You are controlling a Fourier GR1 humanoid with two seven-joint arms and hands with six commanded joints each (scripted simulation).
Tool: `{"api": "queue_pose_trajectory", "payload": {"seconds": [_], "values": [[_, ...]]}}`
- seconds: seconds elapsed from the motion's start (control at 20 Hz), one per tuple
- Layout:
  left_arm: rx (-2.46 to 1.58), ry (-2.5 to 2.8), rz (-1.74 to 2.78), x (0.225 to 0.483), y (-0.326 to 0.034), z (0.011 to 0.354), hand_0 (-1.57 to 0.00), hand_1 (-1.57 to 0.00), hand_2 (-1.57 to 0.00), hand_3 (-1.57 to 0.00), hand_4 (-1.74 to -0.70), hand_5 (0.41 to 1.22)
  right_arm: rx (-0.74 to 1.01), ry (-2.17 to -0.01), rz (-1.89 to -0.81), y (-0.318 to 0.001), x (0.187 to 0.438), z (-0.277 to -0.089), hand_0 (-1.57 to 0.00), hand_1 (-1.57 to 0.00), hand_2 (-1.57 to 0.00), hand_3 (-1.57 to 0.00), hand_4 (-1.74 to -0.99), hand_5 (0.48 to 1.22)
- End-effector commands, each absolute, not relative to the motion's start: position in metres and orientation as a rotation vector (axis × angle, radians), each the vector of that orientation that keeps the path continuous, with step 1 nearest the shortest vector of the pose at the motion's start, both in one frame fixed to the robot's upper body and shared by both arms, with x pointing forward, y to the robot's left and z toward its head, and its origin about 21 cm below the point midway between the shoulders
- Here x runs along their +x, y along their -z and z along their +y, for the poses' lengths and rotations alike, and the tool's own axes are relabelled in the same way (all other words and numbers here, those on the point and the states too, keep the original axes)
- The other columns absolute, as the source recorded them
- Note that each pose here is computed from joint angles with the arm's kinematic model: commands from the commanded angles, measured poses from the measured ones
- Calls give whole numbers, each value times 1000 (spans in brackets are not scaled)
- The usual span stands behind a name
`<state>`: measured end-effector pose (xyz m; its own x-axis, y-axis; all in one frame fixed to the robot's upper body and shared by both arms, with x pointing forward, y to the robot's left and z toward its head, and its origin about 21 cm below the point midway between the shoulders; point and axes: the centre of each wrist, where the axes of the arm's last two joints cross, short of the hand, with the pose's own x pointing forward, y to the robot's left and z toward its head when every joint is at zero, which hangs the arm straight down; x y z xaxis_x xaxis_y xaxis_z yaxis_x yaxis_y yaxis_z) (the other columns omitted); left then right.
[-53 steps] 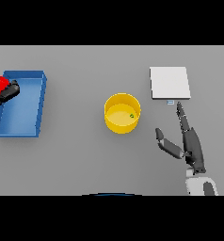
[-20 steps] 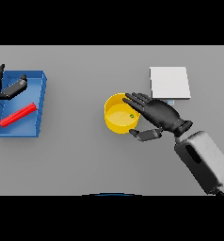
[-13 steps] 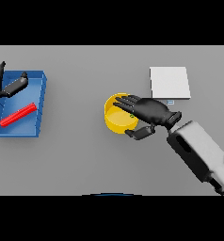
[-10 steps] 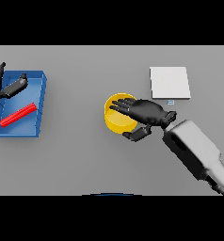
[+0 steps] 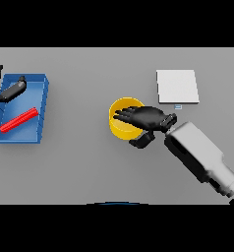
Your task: Pick up the red beaker and tilt it to pour out 1 green nut into yellow bowl. Pick up the yellow bowl and place it on the metallic measuring scale.
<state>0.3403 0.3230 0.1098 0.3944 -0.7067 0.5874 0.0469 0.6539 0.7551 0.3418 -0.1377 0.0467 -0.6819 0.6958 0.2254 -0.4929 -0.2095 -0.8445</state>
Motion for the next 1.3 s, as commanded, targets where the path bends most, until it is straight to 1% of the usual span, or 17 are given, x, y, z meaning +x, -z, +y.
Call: {"api": "queue_pose_trajectory", "payload": {"seconds": [0.0,0.1,0.2,0.25,0.3,0.35,0.4,0.45,0.5,0.55,0.65,0.75,0.95,1.05,1.1,1.15,1.25], "values": [[729,536,-1080,340,-112,322,1,1,1,1,-795,732,-252,-1979,-1249,-45,341,-138,1,1,1,1,-1304,703],[730,530,-1074,341,-113,322,1,1,1,1,-793,729,-269,-1992,-1251,-46,343,-133,1,1,-4,-11,-1308,729],[731,538,-1073,340,-112,323,1,1,1,1,-792,725,-274,-2004,-1227,-45,341,-129,-16,-40,-68,-94,-1339,784],[724,542,-1084,340,-111,322,1,1,1,1,-792,723,-295,-2013,-1210,-42,341,-130,-93,-107,-133,-160,-1362,820],[726,542,-1086,340,-114,320,1,1,1,1,-793,722,-295,-2025,-1217,-44,340,-129,-258,-236,-233,-249,-1387,900],[721,539,-1087,340,-114,322,1,1,1,1,-793,723,-277,-2035,-1220,-44,339,-132,-508,-437,-388,-359,-1425,964],[723,540,-1091,338,-113,322,1,1,1,1,-795,725,-267,-2038,-1199,-43,338,-132,-721,-664,-624,-472,-1488,1016],[728,539,-1082,336,-112,324,1,1,1,1,-796,726,-248,-2047,-1195,-44,337,-133,-891,-846,-814,-594,-1534,1057],[726,534,-1088,336,-113,323,1,1,1,1,-800,727,-247,-2049,-1169,-45,338,-130,-1027,-991,-965,-691,-1571,1090],[740,528,-1088,337,-117,323,1,1,1,1,-799,728,-235,-2052,-1154,-46,339,-131,-1136,-1107,-1086,-867,-1604,1116],[736,527,-1086,338,-118,321,1,1,1,1,-799,727,-211,-2043,-1147,-47,340,-133,-1292,-1274,-1261,-1019,-1649,1154],[731,525,-1088,337,-118,321,1,1,1,1,-802,725,-207,-2048,-1153,-48,340,-132,-1393,-1381,-1314,-1142,-1682,1178],[725,526,-1091,340,-118,318,1,1,1,1,-805,725,-212,-2040,-1162,-57,338,-137,-1498,-1493,-1453,-1181,-1717,1203],[733,530,-1086,338,-116,320,1,1,1,1,-802,724,-245,-2023,-1177,-70,342,-137,-1524,-1521,-1470,-1192,-1726,1210],[734,533,-1091,338,-118,322,1,1,1,1,-801,724,-232,-2017,-1191,-73,340,-141,-1534,-1531,-1490,-1192,-1729,1212],[736,532,-1092,337,-118,322,1,1,1,1,-801,723,-237,-2021,-1198,-82,339,-145,-1541,-1539,-1470,-1268,-1731,1214],[739,541,-1092,335,-118,321,1,1,1,1,-798,721,-278,-2025,-1211,-101,341,-146,-1552,-1551,-1506,-1377,-1731,1216]]}}
